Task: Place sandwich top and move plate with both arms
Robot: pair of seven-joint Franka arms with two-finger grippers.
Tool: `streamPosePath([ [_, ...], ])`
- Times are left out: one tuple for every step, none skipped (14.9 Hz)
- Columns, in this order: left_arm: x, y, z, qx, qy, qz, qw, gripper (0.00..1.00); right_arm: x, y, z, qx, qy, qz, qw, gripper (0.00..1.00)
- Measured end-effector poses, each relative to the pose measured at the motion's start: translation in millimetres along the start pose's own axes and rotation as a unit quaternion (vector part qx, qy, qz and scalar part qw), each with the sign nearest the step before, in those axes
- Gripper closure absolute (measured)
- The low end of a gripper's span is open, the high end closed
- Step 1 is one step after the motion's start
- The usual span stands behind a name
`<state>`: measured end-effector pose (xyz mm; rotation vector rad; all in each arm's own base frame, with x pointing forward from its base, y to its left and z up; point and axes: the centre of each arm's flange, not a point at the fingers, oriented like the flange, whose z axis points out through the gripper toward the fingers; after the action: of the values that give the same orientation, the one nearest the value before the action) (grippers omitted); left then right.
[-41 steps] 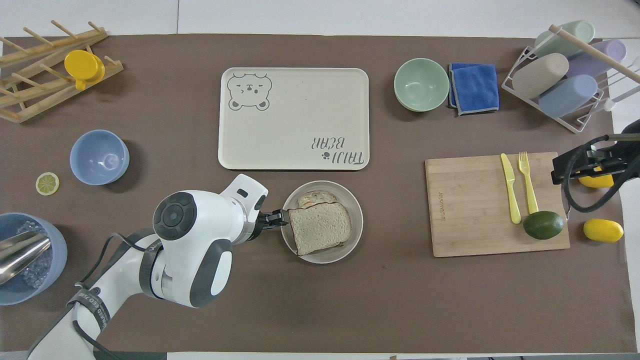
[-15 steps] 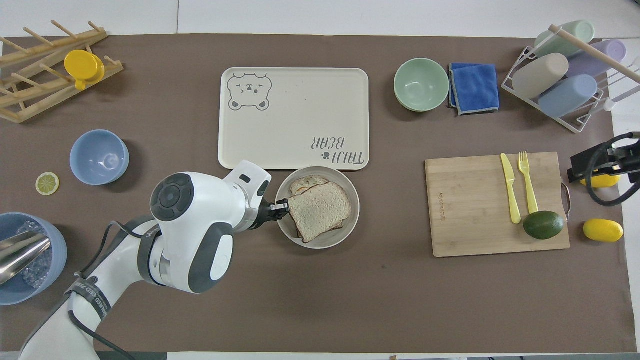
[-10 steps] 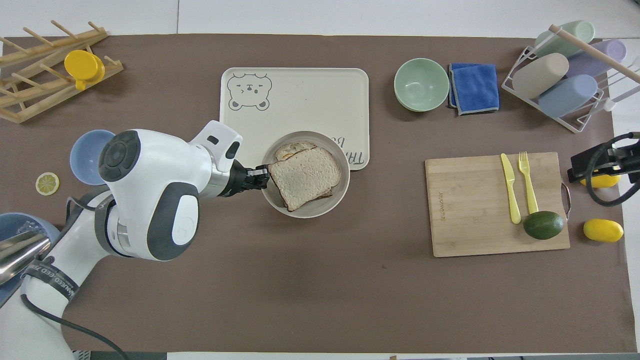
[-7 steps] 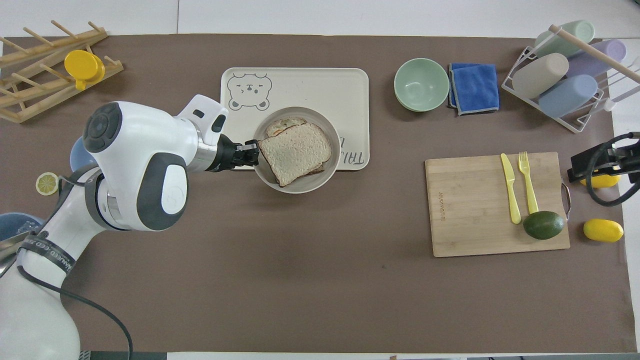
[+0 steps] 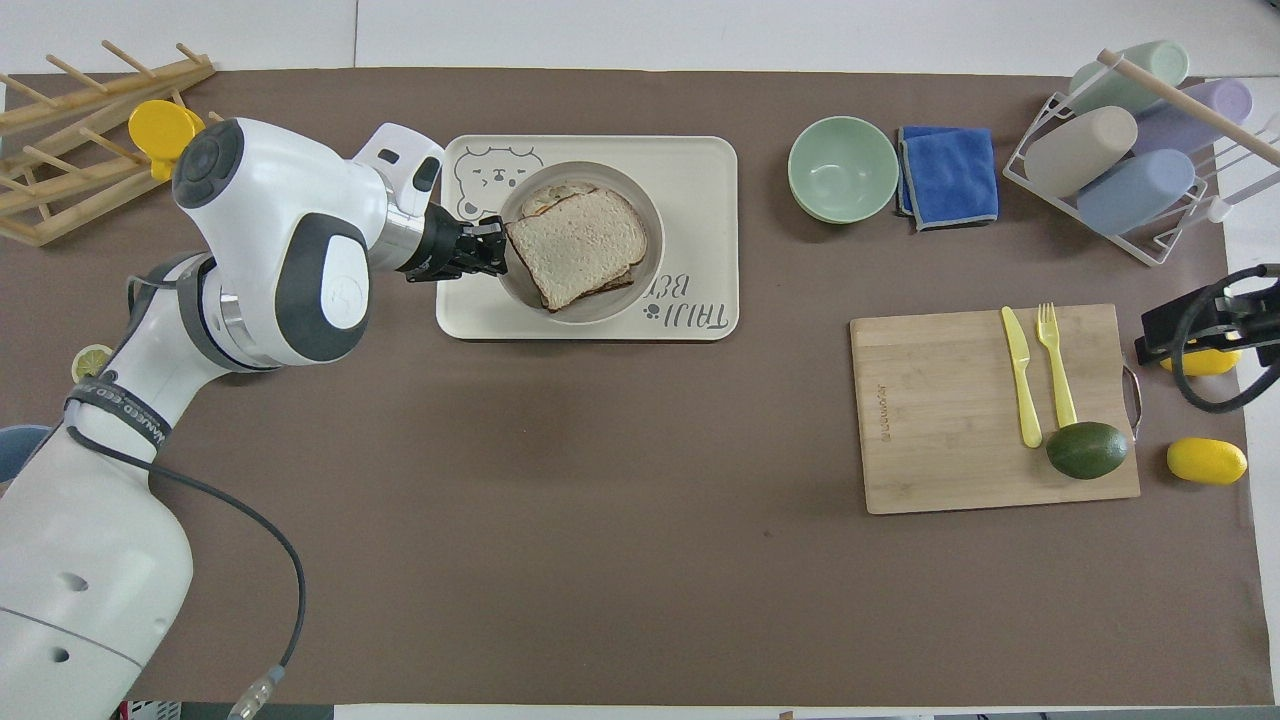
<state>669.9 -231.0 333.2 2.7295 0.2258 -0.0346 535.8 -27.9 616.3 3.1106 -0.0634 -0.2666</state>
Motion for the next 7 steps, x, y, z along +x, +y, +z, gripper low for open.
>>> streamPosePath([
  [3,0,5,0.002,0.0,0.009,1.0,0.96,0,0,0,0.0,0.0,0.0,1.0,0.0],
  [4,0,7,0.003,0.002,0.016,1.0,0.96,0,0,0,0.0,0.0,0.0,1.0,0.0],
  [3,1,9,0.005,0.003,0.022,1.0,0.96,0,0,0,0.0,0.0,0.0,1.0,0.0],
  [2,1,12,0.006,0.003,0.028,1.0,0.96,0,0,0,0.0,0.0,0.0,1.0,0.0],
  [2,1,14,0.006,0.003,0.032,0.999,0.96,0,0,0,0.0,0.0,0.0,1.0,0.0],
  [2,0,15,0.007,0.003,0.033,0.999,0.96,0,0,0,0.0,0.0,0.0,1.0,0.0],
  [1,0,16,0.007,0.003,0.034,0.999,0.96,0,0,0,0.0,0.0,0.0,1.0,0.0],
])
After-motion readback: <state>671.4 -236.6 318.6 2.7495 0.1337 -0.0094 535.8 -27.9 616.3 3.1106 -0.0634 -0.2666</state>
